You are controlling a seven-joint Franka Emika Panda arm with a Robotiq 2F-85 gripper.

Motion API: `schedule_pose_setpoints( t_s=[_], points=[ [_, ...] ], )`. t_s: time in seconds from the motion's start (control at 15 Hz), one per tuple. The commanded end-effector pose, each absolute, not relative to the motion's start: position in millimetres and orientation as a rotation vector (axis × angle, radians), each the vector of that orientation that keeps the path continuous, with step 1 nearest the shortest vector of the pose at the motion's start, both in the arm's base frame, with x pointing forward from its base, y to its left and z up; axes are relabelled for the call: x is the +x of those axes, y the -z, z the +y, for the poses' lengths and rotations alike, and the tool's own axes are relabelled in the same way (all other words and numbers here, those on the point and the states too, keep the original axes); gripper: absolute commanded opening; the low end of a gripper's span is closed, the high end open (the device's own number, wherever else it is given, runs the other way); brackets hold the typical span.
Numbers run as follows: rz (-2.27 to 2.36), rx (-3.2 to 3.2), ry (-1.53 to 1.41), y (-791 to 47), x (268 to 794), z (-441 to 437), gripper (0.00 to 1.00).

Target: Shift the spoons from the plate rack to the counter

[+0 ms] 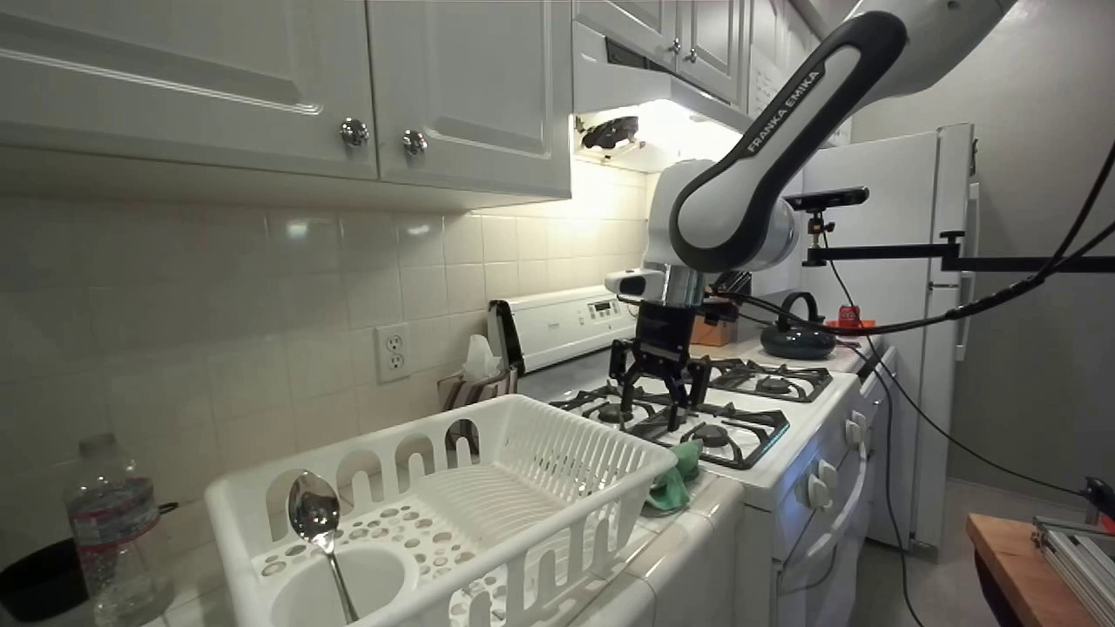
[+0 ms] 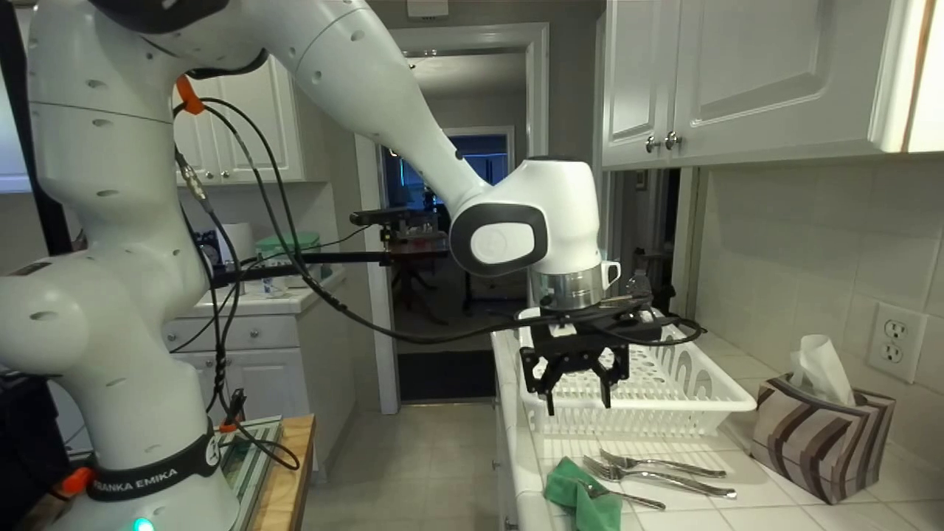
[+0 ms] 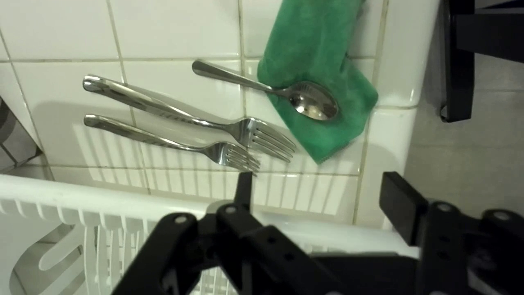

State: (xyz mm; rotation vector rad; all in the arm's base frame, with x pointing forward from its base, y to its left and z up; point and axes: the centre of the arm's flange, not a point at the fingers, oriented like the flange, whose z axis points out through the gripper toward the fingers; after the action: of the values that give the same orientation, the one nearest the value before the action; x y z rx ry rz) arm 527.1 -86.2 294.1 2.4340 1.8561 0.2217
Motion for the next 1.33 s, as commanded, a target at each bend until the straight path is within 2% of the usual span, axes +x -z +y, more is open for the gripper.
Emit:
schedule_pose_setpoints(
  t_s=[0.0, 0.6, 0.67, 1.07, 1.27],
  points=[
    [1.818, 2.531, -0.244, -339.8, 521.3, -50.4, 1.00],
    [1.990, 2.484, -0.317, -417.6, 576.7, 72.5, 1.00],
    [1.962, 2.466, -0.312, -406.2, 552.3, 53.5, 1.00],
    [1.989, 2.459, -0.313, -412.8, 564.9, 71.8, 1.00],
    [1.768, 2.686, -0.376, -405.2, 580.6, 68.3, 1.00]
  ],
)
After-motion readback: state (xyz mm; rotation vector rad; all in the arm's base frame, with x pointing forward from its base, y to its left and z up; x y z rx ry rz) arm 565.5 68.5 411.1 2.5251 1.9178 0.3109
